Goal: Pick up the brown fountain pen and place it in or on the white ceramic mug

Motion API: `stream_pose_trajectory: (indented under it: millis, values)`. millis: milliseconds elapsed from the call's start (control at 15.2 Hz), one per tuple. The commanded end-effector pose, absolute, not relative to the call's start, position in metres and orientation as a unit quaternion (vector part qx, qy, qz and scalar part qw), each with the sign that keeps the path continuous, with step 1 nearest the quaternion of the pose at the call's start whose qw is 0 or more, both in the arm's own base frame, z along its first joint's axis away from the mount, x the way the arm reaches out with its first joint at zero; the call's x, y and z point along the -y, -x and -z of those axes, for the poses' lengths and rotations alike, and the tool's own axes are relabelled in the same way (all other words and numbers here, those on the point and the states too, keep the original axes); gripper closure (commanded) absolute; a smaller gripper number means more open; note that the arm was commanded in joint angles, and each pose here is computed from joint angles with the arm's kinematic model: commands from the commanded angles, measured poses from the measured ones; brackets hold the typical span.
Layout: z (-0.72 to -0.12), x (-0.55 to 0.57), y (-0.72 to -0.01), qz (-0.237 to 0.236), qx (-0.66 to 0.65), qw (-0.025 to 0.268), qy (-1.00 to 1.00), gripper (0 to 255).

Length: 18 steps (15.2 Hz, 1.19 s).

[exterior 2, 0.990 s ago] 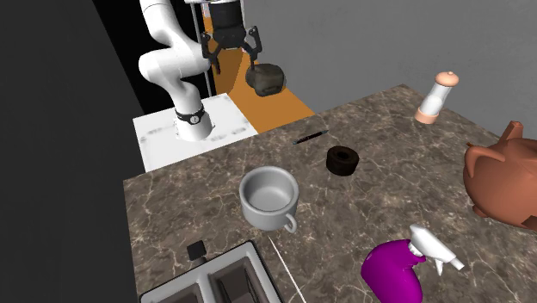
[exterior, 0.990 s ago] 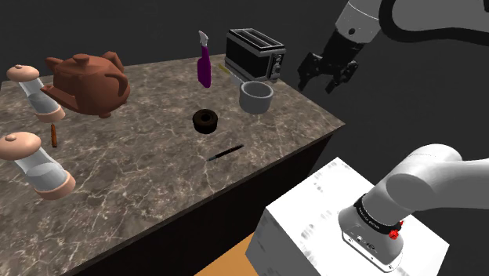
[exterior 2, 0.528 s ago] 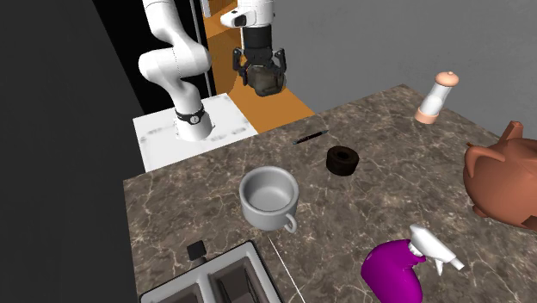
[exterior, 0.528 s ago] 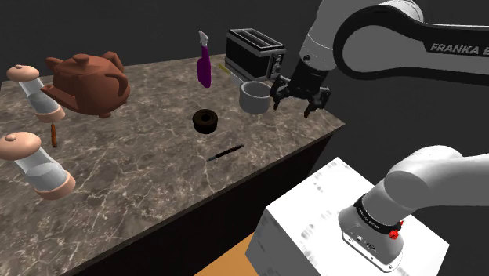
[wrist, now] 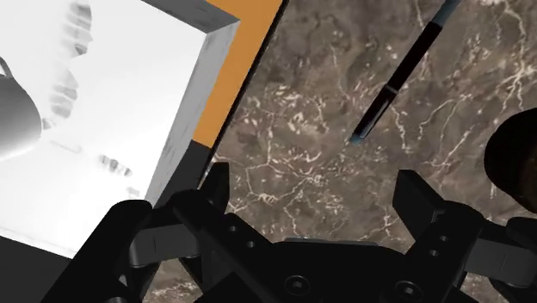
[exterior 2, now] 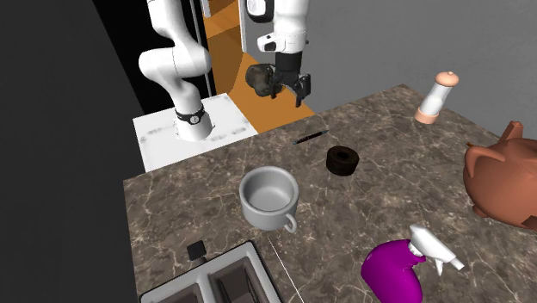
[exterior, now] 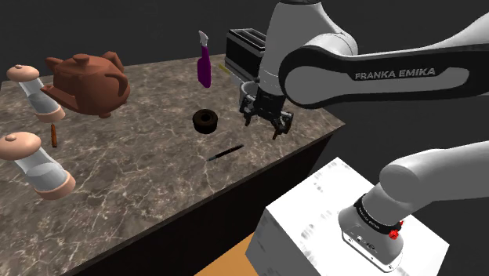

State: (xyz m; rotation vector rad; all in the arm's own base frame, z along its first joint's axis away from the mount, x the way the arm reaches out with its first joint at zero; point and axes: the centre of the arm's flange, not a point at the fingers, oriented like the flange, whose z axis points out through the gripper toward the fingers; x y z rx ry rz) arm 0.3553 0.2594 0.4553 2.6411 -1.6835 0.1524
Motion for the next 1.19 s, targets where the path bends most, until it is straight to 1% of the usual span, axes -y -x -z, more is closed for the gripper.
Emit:
stream_pose_trajectory:
  millis: [0, 528, 1122]
  values:
    - [-0.437, -0.275, -0.371, -0.041, 0.578, 0.005, -0.815, 0]
    - [-0.369, -0.330, -0.437, -0.012, 0.716, 0.017, -0.697, 0]
    - [-0.328, -0.329, -0.439, -0.012, 0.720, 0.017, -0.694, 0]
